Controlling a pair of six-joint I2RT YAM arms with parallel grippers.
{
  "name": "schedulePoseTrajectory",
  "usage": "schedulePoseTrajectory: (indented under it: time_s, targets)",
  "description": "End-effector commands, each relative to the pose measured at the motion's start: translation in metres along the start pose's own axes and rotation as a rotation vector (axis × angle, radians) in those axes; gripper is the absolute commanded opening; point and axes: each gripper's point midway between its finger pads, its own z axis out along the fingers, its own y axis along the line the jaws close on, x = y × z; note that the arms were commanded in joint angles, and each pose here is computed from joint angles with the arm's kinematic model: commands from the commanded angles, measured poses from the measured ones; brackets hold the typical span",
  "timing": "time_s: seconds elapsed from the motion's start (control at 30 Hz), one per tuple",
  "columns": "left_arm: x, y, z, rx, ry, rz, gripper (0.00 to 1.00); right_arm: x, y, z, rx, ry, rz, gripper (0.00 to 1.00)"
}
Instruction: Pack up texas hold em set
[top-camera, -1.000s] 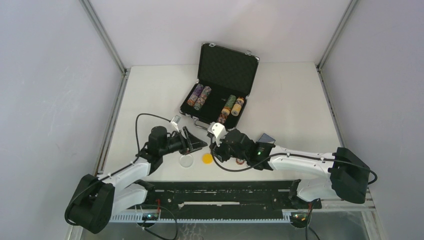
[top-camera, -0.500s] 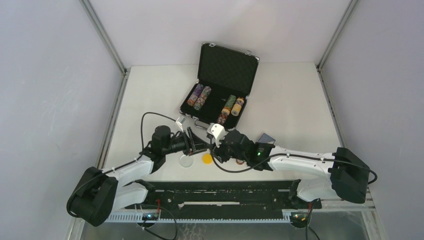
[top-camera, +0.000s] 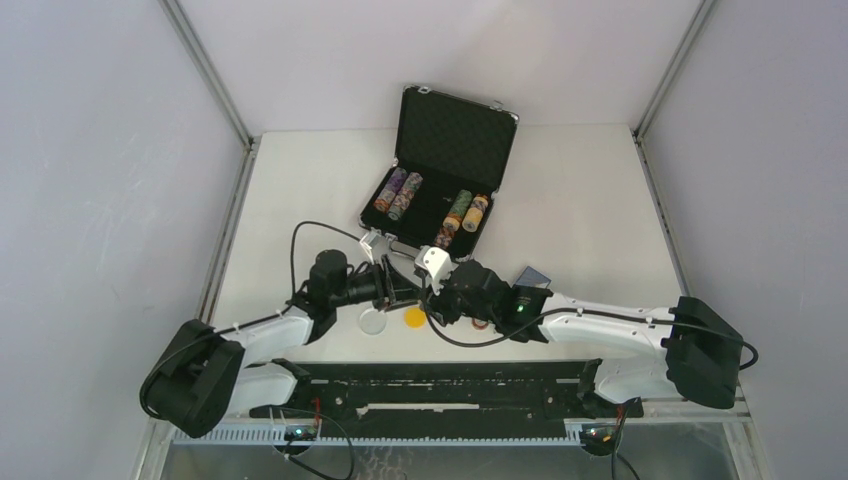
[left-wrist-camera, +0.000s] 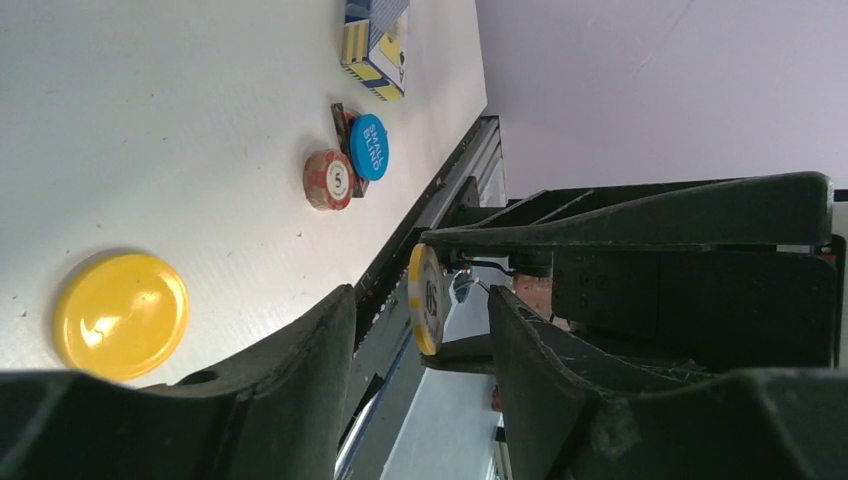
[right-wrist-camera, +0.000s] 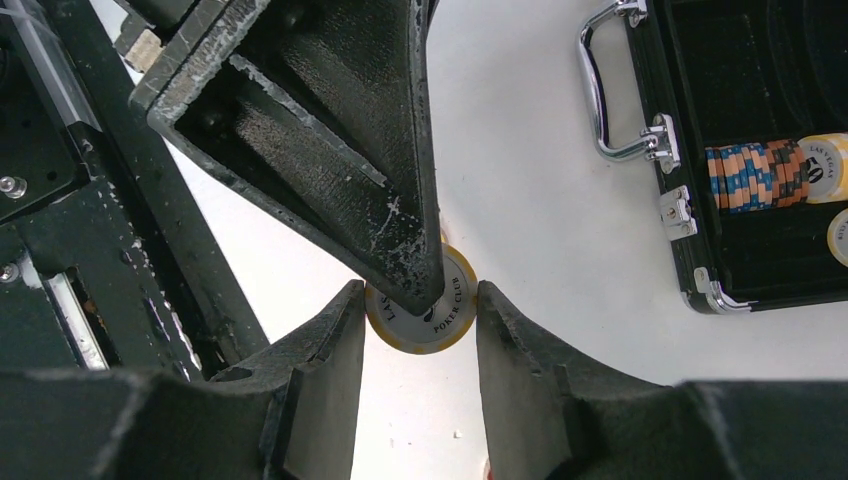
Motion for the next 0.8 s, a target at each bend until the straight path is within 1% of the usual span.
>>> schedulePoseTrajectory:
  time_s: [0.0, 0.3, 0.4, 0.57, 0.6, 0.73, 0.77]
  targets:
    - [-0.0136, -0.0356, 0.0054, 0.112, -0.004, 0.059, 0.55, -0.0208, 0.0027, -0.0051, -0.011, -0.075, -0.009, 0.39]
    - [-0.0114, -0.0367, 0.007, 0.124, 0.008, 0.054, 0.49, -0.0197, 0.0005, -0.0054, 0.002, -0.071, -0.008, 0.39]
    - [-0.0112, -0.0343, 0.0075, 0.118, 0.008, 0.049, 0.43, -0.0202, 0.0001, -0.006, 0.003, -0.073, -0.008, 0.39]
    - [-0.0089, -0.0328, 0.008, 0.119, 0.019, 0.045, 0.3, -0.0186, -0.0022, -0.0054, 0.015, -0.067, -0.008, 0.39]
    - [-0.0085, -0.0321, 0.0079, 0.118, 0.02, 0.044, 0.25, -0.0183, -0.0026, -0.0053, 0.016, -0.067, -0.008, 0.39]
    - [-0.0083, -0.032, 0.0086, 0.121, 0.024, 0.048, 0.01, -0.019, -0.003, -0.0053, 0.017, -0.071, -0.007, 0.39]
    - [-0.0081, -0.0323, 0.0089, 0.124, 0.026, 0.05, 0.0, -0.019, -0.0032, -0.0054, 0.018, -0.072, -0.006, 0.39]
